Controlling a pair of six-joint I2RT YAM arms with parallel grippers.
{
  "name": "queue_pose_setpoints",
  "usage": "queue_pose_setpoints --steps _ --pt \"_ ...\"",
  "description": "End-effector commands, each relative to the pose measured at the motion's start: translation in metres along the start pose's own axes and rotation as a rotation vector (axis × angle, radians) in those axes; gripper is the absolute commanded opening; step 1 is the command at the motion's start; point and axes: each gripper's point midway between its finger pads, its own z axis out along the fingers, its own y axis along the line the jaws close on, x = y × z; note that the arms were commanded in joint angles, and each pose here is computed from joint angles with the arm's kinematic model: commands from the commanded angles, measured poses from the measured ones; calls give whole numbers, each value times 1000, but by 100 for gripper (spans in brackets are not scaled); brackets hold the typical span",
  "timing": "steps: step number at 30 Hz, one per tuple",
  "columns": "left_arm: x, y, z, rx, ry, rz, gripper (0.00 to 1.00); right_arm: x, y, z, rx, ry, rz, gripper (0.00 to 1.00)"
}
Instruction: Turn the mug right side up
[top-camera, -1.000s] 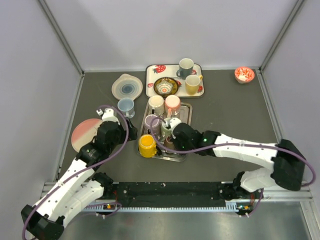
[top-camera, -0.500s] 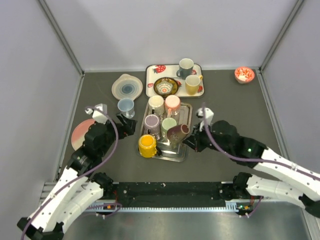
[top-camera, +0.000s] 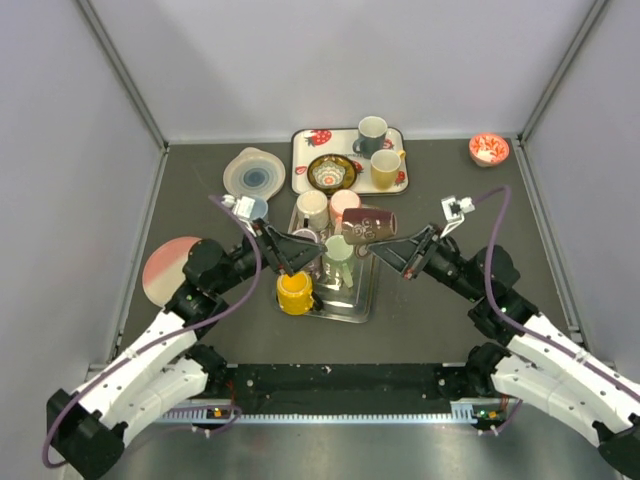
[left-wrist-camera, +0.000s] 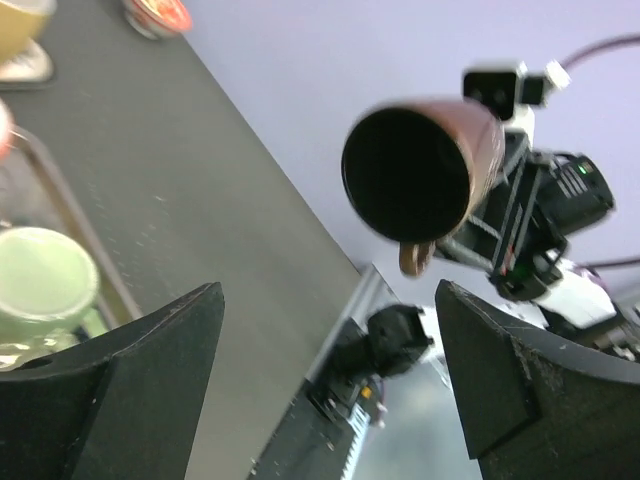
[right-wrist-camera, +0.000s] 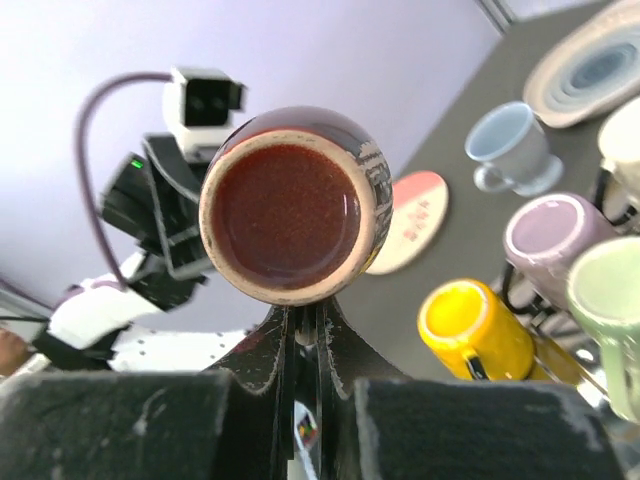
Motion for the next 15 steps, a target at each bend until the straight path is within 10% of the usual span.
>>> queue_pose_setpoints --steps 1,15 --pt "3 -53 5 256 21 8 91 -51 58 -8 -295 -191 87 0" --pt "-3 -79 39 384 -6 -1 82 -49 53 5 -331 -178 139 0"
